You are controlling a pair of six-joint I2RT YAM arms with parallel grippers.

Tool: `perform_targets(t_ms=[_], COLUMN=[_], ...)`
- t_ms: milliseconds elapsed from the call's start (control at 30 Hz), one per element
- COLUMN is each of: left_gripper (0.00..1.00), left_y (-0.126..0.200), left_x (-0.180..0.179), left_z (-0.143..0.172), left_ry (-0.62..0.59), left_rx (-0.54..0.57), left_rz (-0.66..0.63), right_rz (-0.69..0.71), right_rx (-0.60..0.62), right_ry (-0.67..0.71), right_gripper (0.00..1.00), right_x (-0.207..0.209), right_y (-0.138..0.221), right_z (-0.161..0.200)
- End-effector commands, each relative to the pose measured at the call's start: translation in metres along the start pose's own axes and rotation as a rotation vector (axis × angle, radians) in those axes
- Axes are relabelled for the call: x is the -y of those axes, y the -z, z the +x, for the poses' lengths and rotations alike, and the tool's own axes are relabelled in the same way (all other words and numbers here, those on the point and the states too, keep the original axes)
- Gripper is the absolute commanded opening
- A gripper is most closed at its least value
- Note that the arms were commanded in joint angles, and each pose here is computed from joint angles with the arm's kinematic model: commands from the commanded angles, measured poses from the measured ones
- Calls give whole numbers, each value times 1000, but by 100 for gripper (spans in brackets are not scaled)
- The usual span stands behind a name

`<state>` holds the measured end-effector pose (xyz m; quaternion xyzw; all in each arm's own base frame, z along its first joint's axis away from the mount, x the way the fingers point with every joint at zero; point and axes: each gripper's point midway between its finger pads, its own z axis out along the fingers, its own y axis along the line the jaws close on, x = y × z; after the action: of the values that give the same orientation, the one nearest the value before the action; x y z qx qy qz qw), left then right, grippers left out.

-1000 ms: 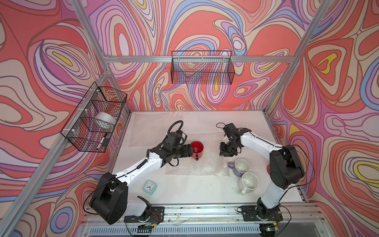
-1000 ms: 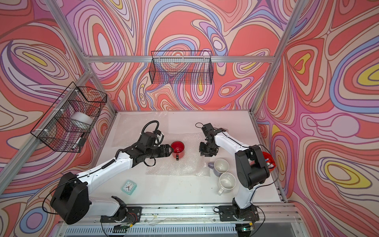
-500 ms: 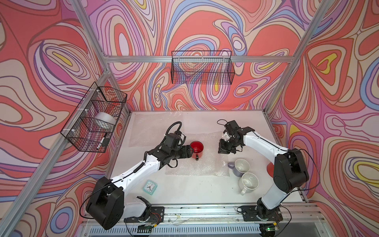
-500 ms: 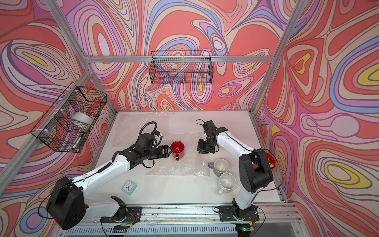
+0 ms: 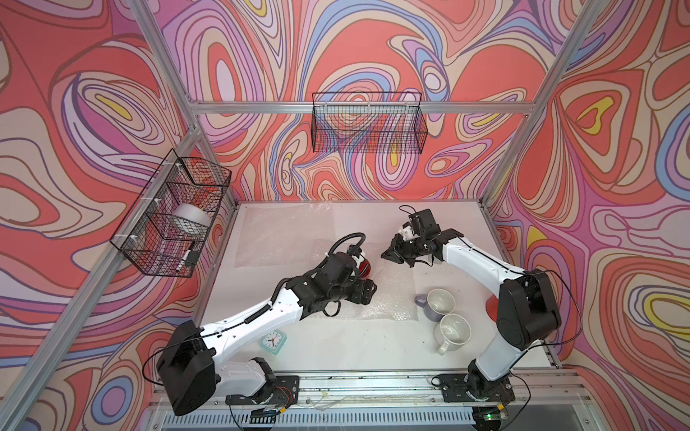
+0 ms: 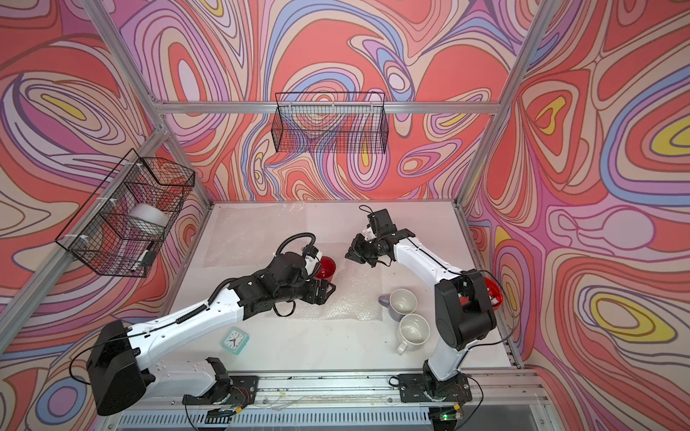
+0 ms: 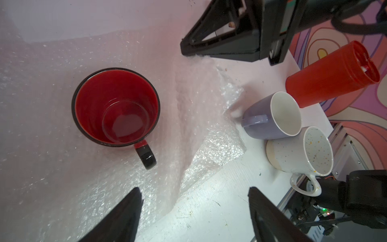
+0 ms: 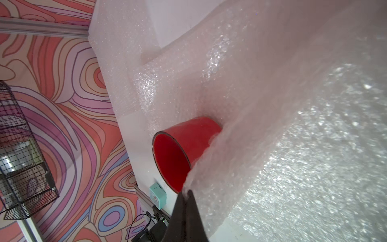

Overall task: Wrap mugs in bubble wrap
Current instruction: Wrap the mug in bubble wrap.

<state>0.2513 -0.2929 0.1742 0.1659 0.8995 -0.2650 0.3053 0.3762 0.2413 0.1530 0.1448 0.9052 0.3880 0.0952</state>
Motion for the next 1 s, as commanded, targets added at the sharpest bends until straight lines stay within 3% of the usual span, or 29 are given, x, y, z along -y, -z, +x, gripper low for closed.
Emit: perform_targets(t_ms=[0, 100, 267, 400, 567, 733, 833, 967], left_gripper=[93, 95, 79, 69, 47, 4, 0, 0], left_y=[-6, -12, -19, -28, -36, -37, -38, -43], left_x=[-6, -12, -29, -28, -25, -27, -37, -52], left_z=[-5, -14, -29, -36, -41, -48, -48, -46], left_ry=[-27, -20, -6, -27, -36, -29, 9, 100], left_rx=[1, 18, 43, 31, 22, 37, 32, 17], left_rz=[-64, -118, -257, -274, -279, -292, -304, -270], right_rz=[-60, -73, -77, -81, -75, -63, -64, -46], right_rx=[-2, -15, -52, -65, -72, -100, -55, 66], right_ry=[-22, -11, 15, 29, 53, 67, 115, 176], right_gripper=[0, 0, 0, 0, 0, 0, 1, 30], right_x=[-14, -17, -20, -22, -25, -20, -27, -30], right_y=[-5, -6, -7, -7, -5, -16, -10, 5], right_z=[-9, -7, -2, 2, 4, 3, -4, -17])
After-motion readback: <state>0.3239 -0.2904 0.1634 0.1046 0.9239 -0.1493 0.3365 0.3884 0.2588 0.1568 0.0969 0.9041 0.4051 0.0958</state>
